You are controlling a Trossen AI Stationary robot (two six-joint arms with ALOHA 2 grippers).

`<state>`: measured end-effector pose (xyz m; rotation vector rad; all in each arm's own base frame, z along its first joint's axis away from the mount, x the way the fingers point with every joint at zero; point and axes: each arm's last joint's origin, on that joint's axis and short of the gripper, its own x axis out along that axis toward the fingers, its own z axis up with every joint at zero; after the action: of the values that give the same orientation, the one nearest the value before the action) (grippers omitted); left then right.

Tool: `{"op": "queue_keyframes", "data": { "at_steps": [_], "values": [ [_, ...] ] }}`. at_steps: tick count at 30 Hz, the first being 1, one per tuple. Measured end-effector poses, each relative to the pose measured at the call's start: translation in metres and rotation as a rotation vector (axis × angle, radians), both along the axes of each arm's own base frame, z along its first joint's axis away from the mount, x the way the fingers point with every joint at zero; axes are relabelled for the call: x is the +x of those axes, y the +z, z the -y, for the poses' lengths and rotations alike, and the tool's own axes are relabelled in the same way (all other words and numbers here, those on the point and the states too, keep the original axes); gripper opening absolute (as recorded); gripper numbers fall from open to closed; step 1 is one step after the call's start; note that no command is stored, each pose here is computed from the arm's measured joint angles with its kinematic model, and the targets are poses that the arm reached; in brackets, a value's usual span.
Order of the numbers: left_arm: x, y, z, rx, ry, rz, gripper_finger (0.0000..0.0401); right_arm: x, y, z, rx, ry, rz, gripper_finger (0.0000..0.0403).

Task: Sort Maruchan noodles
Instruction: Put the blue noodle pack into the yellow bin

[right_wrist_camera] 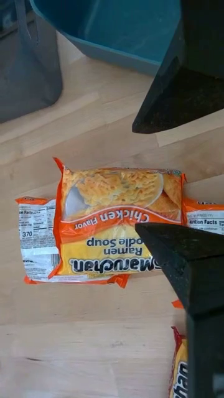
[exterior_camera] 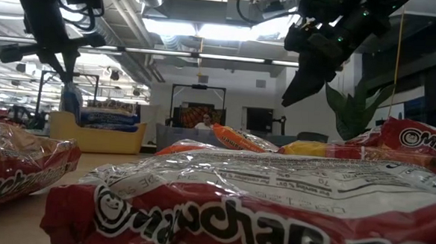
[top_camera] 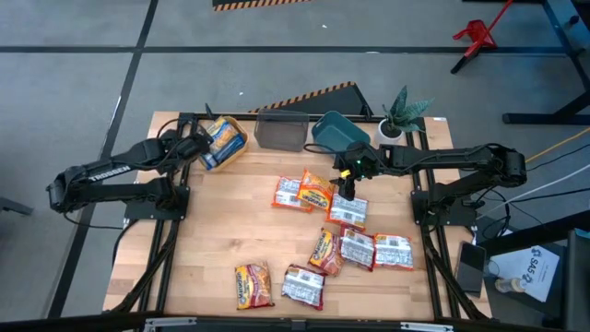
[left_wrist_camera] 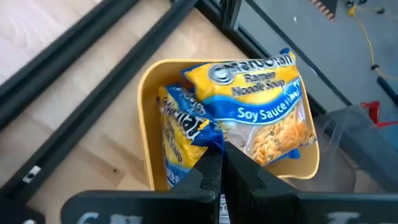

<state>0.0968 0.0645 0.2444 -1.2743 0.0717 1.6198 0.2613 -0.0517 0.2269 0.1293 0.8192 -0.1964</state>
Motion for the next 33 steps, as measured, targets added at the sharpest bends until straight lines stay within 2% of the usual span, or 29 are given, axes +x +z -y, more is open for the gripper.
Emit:
{"op": "queue_keyframes", "data": {
  "at_steps": [10, 15, 24, 29, 33],
  "values": [
    [-0.002, -0.002, -0.008, 0.016, 0.071, -0.037, 0.0001, 0.000, 0.000, 0.000, -0.001, 0.000, 0.000, 0.0234],
    [-0.003, -0.003, -0.013, 0.013, 0.103, -0.060, 0.0023, 0.000, 0.000, 0.000, -0.002, 0.000, 0.000, 0.0234],
    [-0.004, -0.003, -0.019, 0.036, 0.054, -0.148, 0.0084, 0.000, 0.000, 0.000, -0.002, -0.001, 0.000, 0.0234],
    [-0.002, 0.001, -0.025, 0.089, -0.058, -0.235, 0.0109, 0.000, 0.000, 0.000, -0.002, -0.001, 0.001, 0.0234],
    [-0.002, 0.004, -0.029, 0.105, -0.093, -0.214, 0.0125, 0.001, 0.001, 0.000, -0.004, -0.001, 0.013, 0.0234]
  ]
}}
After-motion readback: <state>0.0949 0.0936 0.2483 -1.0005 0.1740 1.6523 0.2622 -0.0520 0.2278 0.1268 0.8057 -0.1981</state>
